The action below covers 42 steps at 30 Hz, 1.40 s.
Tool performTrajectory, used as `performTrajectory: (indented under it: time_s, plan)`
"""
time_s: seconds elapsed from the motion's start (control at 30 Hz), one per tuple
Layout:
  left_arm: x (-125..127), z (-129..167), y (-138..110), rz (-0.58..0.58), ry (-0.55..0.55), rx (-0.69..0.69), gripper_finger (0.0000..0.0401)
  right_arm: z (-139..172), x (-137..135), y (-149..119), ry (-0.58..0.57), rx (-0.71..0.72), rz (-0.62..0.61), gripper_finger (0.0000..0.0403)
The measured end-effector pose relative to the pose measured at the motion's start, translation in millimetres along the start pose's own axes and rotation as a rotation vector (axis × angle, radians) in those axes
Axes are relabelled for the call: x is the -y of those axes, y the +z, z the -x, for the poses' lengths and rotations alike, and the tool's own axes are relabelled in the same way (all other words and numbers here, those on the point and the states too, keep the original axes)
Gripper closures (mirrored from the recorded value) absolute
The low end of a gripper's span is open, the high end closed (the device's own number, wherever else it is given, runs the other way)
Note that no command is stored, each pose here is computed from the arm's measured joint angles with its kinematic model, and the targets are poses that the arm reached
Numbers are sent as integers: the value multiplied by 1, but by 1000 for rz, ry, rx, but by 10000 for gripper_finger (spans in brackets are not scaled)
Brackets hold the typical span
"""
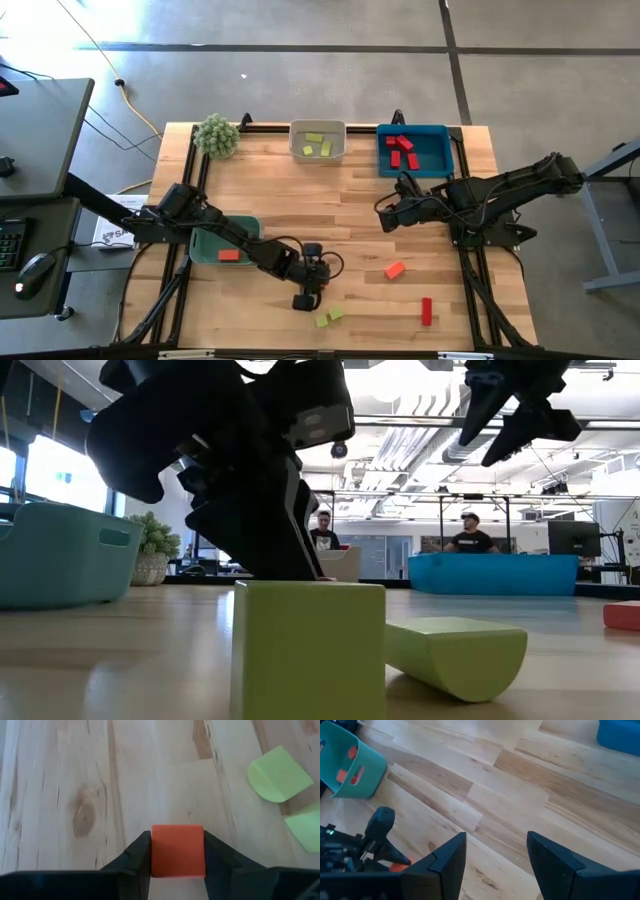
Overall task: Sort & place blocks by color
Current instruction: Put the orange block into the green bin
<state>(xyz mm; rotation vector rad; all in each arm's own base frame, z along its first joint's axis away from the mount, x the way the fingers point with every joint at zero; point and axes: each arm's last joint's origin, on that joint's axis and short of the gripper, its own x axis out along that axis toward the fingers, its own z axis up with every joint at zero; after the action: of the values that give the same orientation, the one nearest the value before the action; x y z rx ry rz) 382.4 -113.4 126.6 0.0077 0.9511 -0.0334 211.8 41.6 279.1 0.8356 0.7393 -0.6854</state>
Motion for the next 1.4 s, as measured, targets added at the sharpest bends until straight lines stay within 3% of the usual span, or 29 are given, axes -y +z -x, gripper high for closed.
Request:
performTrajectory:
  time_s: [0.17,0.3,0.57,0.83,1.03,1.27,1.4]
  plan:
    - [-8,15,3,71,26,-33,296,0,0,0,3,-8,0,207]
    - [-18,42,5,101,117,-66,296,0,0,0,-1,-9,2,207]
    - [-35,124,2,206,318,-106,296,0,2,-2,-14,-37,39,207]
    - [-47,191,-28,428,504,-206,296,0,3,-4,-1,-108,186,207]
    - [-45,206,-64,580,575,-294,293,0,4,-8,30,-212,251,207]
    - [-38,196,-94,727,577,-352,292,0,3,-23,16,-408,159,207]
    - [-35,190,-108,754,590,-398,291,3,1,-38,-20,-486,106,207]
